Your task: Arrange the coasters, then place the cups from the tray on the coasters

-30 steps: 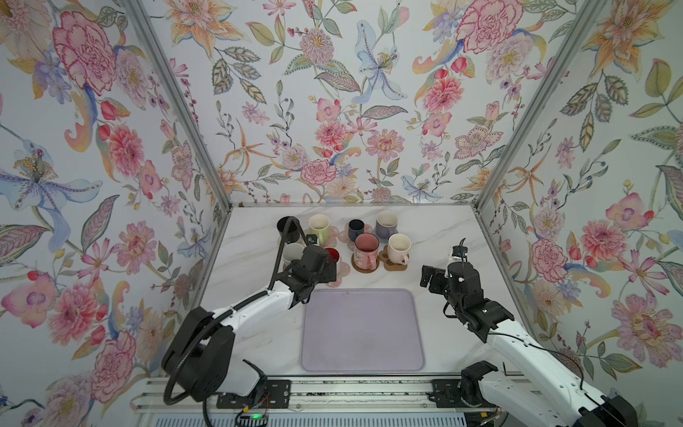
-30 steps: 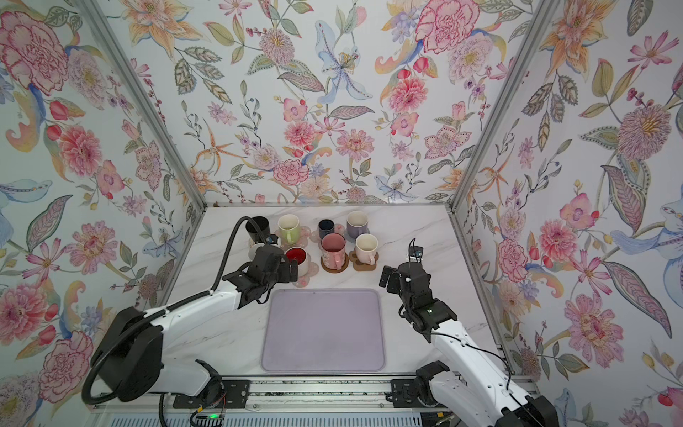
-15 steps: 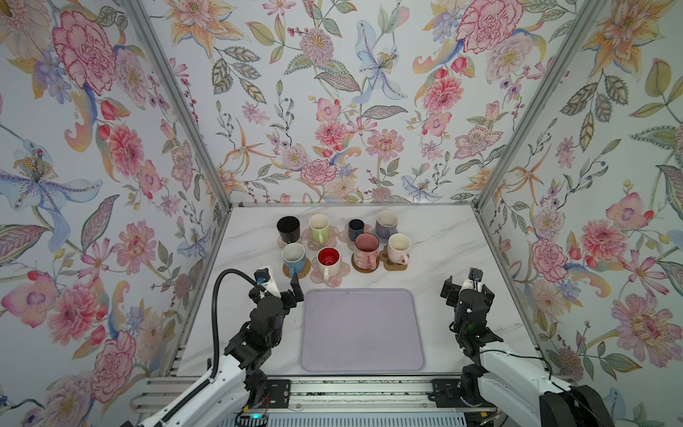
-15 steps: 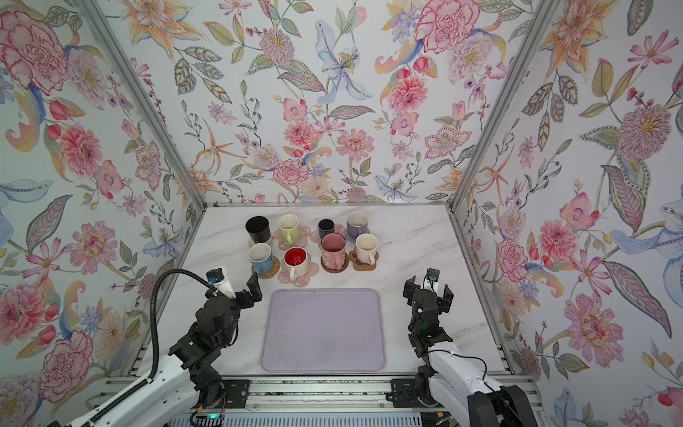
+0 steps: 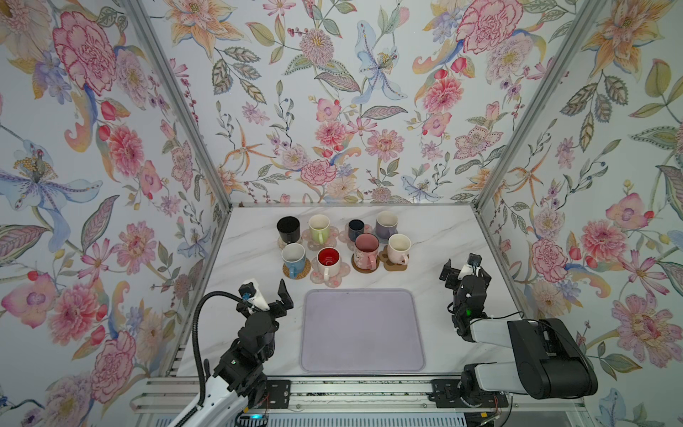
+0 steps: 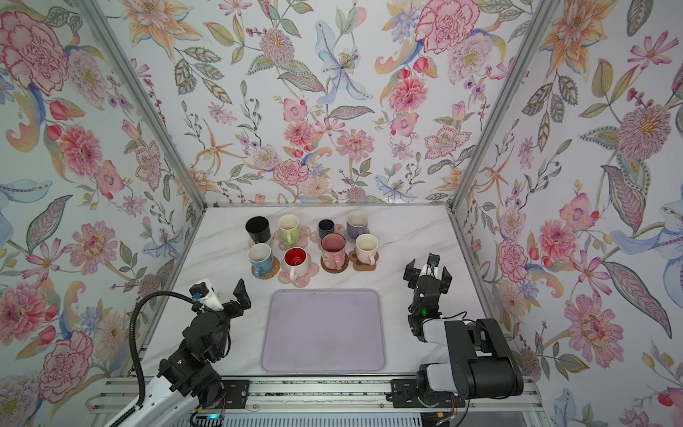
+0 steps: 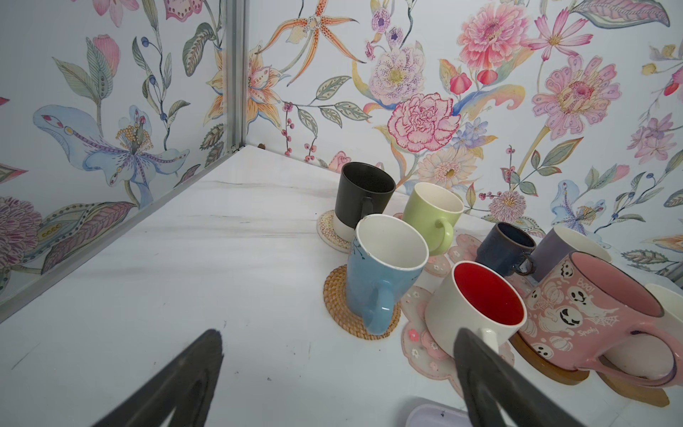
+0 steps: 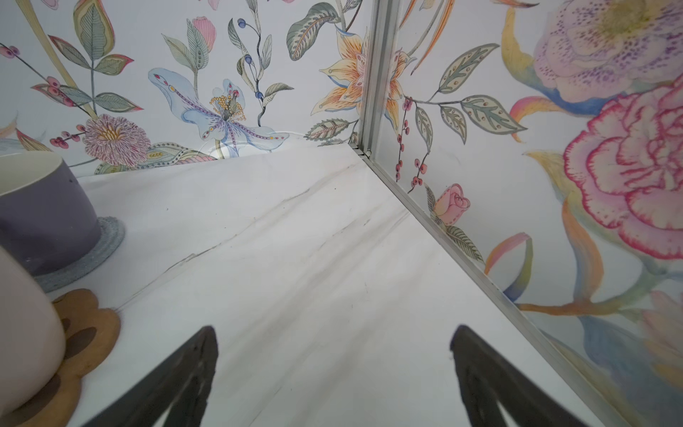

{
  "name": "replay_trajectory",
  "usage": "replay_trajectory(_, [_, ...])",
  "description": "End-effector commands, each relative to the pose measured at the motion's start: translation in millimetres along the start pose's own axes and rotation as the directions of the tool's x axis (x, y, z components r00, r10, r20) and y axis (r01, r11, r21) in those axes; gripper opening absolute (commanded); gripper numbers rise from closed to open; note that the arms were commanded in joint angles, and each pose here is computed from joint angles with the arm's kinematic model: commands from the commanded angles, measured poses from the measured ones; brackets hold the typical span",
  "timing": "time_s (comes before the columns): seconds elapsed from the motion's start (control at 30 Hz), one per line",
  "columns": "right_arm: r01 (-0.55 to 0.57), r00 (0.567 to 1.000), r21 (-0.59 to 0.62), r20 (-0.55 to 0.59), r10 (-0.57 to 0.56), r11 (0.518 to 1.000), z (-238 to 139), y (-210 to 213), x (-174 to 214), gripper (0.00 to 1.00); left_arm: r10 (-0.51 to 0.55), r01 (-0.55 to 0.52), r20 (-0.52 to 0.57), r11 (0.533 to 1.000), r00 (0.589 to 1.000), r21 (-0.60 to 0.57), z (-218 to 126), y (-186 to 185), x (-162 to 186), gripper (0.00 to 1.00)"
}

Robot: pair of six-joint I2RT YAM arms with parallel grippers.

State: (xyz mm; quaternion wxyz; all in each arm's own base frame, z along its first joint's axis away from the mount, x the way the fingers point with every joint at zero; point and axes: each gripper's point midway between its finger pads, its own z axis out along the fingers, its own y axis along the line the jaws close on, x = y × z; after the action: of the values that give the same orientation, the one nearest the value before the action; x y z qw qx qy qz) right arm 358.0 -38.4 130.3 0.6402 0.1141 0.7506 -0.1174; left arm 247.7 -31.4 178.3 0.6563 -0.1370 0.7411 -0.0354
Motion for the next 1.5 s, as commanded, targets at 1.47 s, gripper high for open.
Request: replay_trajectory(1.47, [-0.028, 1.000, -0.007, -0.013, 0.028, 1.000, 18, -6, 14, 0.99, 0.140, -0.094, 0.123, 0.941, 0.982, -0.324, 64, 88, 1, 0.99])
